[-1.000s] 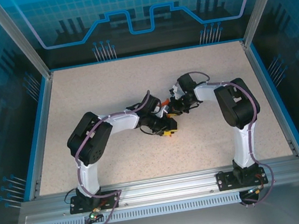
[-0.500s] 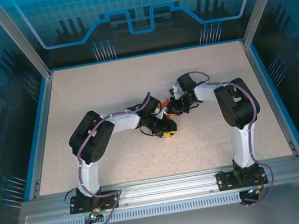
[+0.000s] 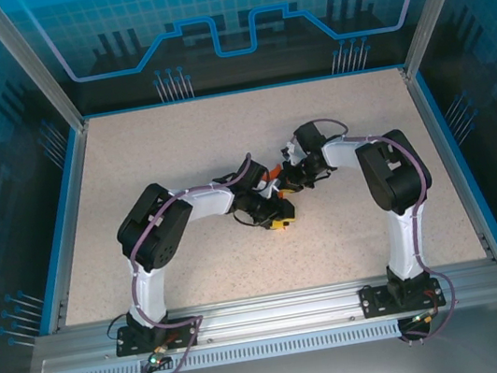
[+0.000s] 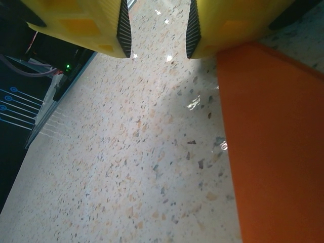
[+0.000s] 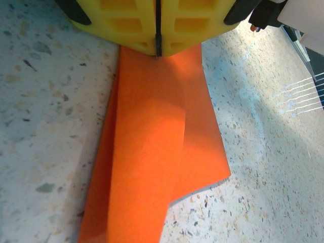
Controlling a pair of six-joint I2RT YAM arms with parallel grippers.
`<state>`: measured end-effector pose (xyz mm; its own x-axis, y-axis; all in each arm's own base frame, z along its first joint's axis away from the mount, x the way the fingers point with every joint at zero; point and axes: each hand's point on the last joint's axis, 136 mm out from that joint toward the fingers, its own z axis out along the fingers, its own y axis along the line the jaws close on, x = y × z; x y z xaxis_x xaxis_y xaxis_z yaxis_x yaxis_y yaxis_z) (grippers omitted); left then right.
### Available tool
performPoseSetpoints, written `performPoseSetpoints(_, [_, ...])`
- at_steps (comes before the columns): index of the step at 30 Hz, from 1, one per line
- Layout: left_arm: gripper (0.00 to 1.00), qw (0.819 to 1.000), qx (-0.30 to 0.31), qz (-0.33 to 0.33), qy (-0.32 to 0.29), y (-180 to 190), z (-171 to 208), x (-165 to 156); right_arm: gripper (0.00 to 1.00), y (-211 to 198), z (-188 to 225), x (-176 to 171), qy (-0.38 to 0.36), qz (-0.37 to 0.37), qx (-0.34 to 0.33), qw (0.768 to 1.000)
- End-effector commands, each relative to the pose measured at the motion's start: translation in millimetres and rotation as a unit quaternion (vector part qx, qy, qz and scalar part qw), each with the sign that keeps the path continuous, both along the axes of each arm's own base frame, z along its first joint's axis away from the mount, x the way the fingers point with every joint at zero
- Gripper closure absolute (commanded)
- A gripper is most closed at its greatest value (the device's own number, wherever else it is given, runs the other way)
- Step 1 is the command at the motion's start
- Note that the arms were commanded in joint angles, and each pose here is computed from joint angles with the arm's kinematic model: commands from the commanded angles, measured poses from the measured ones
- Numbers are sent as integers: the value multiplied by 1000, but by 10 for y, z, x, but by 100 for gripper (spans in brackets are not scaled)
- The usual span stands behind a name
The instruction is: Fold a paper plane with a square sheet of paper (fold left side to right side)
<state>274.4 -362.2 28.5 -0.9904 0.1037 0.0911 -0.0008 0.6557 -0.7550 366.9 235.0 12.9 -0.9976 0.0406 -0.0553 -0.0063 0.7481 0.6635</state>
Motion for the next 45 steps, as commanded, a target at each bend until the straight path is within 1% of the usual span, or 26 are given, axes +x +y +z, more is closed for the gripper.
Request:
performPoseSetpoints(1, [62, 999, 12, 1, 30, 10, -99, -45, 91, -41, -198, -99, 24, 5, -33, 999])
performPoseSetpoints(15, [63, 998, 30, -9, 52, 79, -163, -172, 91, -64, -184, -97, 23, 6, -42, 999])
performPoseSetpoints(22, [63, 998, 37, -16, 52, 82, -158, -220, 91, -68, -182, -96, 23, 5, -44, 999])
performPoseSetpoints(26, [67, 998, 36, -16, 54, 86, -166, -243, 91, -71, -190, -92, 25, 4, -44, 999])
performPoseSetpoints(38, [68, 997, 42, -7, 68, 118, -225, -308, 91, -97, -219, -135, 30, 2, -47, 998])
performPoseSetpoints(40, [68, 998, 33, -8, 59, 106, -182, -302, 91, -99, -220, -134, 30, 1, -46, 998])
performPoseSetpoints(42, [69, 999, 24, -7, 38, 106, -84, -283, 91, -95, -215, -134, 29, 2, -44, 999])
performPoseSetpoints(45, [68, 1000, 2, -2, -8, 99, 137, -211, 91, -81, -205, -129, 27, 4, -41, 999])
